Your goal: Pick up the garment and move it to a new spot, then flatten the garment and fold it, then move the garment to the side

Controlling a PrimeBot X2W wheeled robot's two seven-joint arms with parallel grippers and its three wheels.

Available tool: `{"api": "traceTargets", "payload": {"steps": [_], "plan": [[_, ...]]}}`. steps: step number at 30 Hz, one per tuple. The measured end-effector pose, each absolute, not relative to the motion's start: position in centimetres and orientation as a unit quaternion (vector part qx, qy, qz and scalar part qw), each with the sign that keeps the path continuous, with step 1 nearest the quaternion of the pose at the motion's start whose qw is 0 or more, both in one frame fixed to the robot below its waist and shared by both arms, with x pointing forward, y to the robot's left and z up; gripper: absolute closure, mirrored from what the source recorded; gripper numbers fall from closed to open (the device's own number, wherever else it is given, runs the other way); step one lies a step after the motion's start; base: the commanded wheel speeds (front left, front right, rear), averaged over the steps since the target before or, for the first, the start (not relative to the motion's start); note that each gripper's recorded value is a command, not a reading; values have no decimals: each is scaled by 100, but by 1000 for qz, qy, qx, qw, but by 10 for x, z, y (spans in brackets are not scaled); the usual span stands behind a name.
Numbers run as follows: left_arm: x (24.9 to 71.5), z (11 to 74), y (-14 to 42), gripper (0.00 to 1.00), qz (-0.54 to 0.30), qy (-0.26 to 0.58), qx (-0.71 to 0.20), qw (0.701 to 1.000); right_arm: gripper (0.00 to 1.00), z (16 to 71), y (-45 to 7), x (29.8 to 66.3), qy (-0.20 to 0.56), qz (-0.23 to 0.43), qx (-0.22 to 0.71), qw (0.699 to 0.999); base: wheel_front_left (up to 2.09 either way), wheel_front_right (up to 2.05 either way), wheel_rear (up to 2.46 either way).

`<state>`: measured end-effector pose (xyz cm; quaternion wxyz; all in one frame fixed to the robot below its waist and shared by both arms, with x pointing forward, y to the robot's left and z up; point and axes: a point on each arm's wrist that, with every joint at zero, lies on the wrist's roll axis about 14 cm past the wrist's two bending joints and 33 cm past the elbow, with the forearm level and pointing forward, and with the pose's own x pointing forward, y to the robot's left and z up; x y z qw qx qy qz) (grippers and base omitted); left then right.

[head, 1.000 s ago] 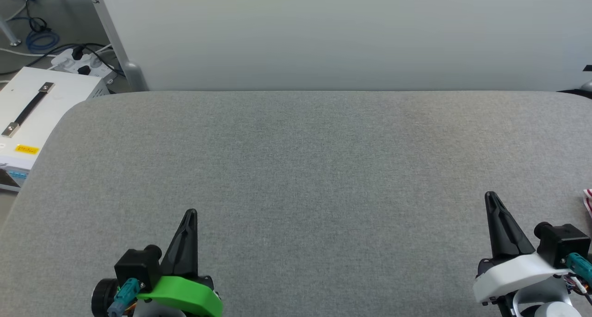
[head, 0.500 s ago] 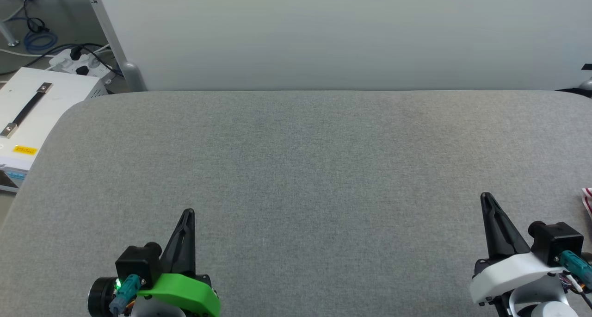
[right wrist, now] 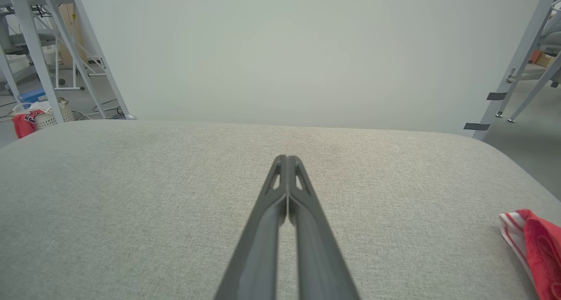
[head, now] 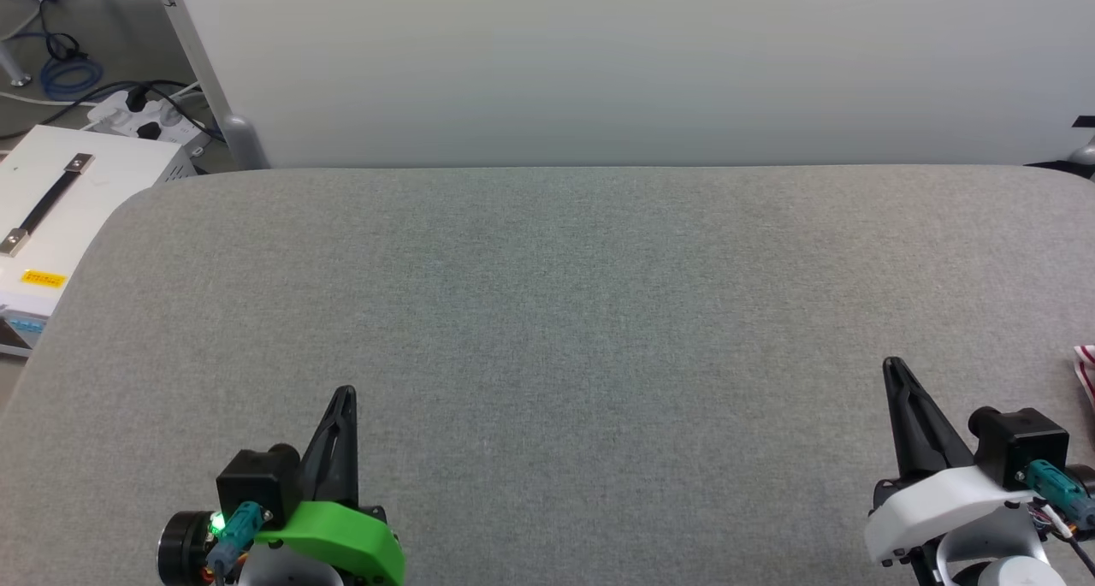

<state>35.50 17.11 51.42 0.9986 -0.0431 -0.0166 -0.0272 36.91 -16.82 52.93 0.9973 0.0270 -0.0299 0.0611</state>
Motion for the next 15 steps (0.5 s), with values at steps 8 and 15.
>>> {"api": "traceTargets", "payload": {"steps": [8, 15], "plan": [[357, 515, 172, 100, -25, -13, -34, 999, 100, 528, -167, 369, -23, 62, 19, 998, 0, 0, 0], [360, 517, 171, 100, -25, -12, -25, 999, 100, 526, -166, 369, -19, 62, 13, 998, 0, 0, 0]]}}
